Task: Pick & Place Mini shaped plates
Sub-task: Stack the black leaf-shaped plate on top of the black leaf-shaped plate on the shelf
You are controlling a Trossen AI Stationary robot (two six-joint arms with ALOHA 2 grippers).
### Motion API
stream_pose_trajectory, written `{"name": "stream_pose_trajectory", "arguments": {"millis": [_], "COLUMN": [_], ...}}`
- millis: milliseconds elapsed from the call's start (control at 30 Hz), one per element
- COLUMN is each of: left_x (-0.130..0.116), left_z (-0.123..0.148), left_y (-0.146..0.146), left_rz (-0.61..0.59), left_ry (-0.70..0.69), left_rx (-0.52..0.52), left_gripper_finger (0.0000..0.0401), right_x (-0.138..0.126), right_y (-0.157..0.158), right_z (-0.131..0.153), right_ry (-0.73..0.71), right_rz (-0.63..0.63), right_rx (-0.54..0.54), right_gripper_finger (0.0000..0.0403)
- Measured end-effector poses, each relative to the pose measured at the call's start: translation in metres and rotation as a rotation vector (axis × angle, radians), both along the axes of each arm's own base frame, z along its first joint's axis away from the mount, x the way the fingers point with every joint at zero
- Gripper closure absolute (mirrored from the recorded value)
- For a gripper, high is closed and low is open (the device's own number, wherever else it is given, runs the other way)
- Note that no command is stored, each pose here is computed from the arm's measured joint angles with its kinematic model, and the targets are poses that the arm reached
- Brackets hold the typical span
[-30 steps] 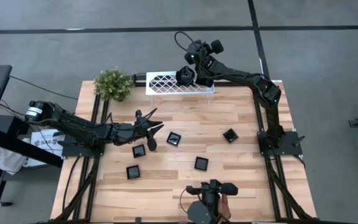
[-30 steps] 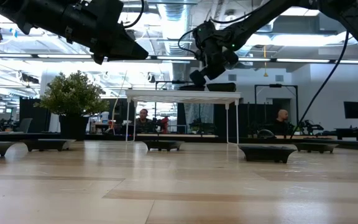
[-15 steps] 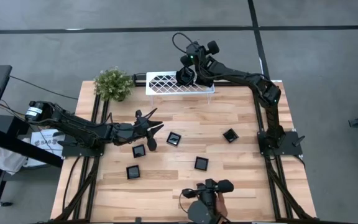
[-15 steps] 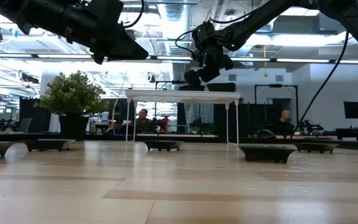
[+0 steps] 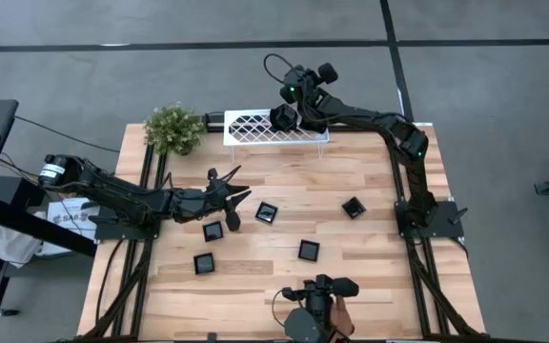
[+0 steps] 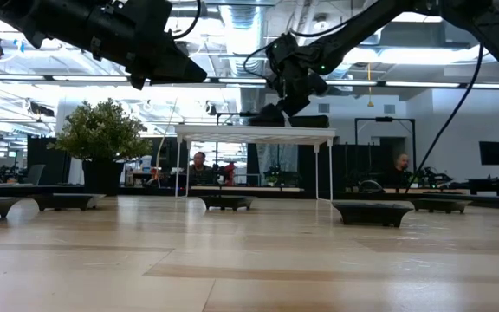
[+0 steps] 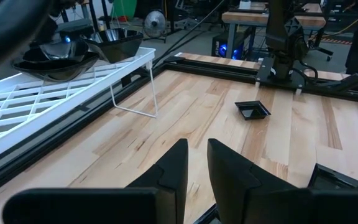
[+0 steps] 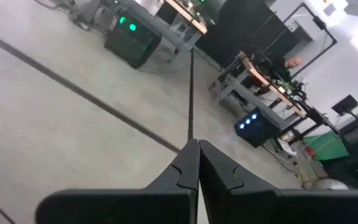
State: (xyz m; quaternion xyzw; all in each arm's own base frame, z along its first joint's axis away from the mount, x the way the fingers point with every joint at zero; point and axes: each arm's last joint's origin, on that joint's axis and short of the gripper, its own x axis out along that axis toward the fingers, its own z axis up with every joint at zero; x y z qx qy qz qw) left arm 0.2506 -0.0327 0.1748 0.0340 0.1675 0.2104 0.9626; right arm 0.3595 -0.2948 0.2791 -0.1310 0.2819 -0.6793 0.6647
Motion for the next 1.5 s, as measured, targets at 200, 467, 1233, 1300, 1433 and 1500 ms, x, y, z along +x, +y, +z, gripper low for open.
{"name": "stream_pose_trajectory", "arguments": {"millis": [200,467,1233,1300,1433,1500], "left_x": [0.000,0.000,0.000,0.000,0.000,0.000], "left_z": [0.000,0.000,0.000,0.000,-0.001,-0.001], "left_y": [0.000,0.000,0.000,0.000,0.000,0.000], "left_rz": [0.000,0.001,0.000,0.000,0.000,0.000], "left_ry": [-0.001,-0.002,0.004,0.006,0.007,0.007], "left_rx": [0.000,0.000,0.001,0.001,0.001,0.002], "left_gripper_finger": [0.0339,0.0339,0.0339,0.0339,0.0339,0.0339], "right_x": [0.008,0.015,0.069,0.071,0.072,0.072], "right_y": [0.003,0.009,0.099,0.104,0.110,0.111], "right_z": [-0.002,-0.002,0.007,0.005,0.003,0.003], "right_ry": [-0.018,-0.064,0.134,0.161,0.216,0.262], "right_rz": [0.051,0.171,0.467,0.478,0.473,0.448], "right_rx": [-0.008,0.023,-0.034,-0.021,-0.016,-0.030], "right_gripper_finger": [0.0403,0.0403,0.0403,0.0403,0.0403,0.0403]}}
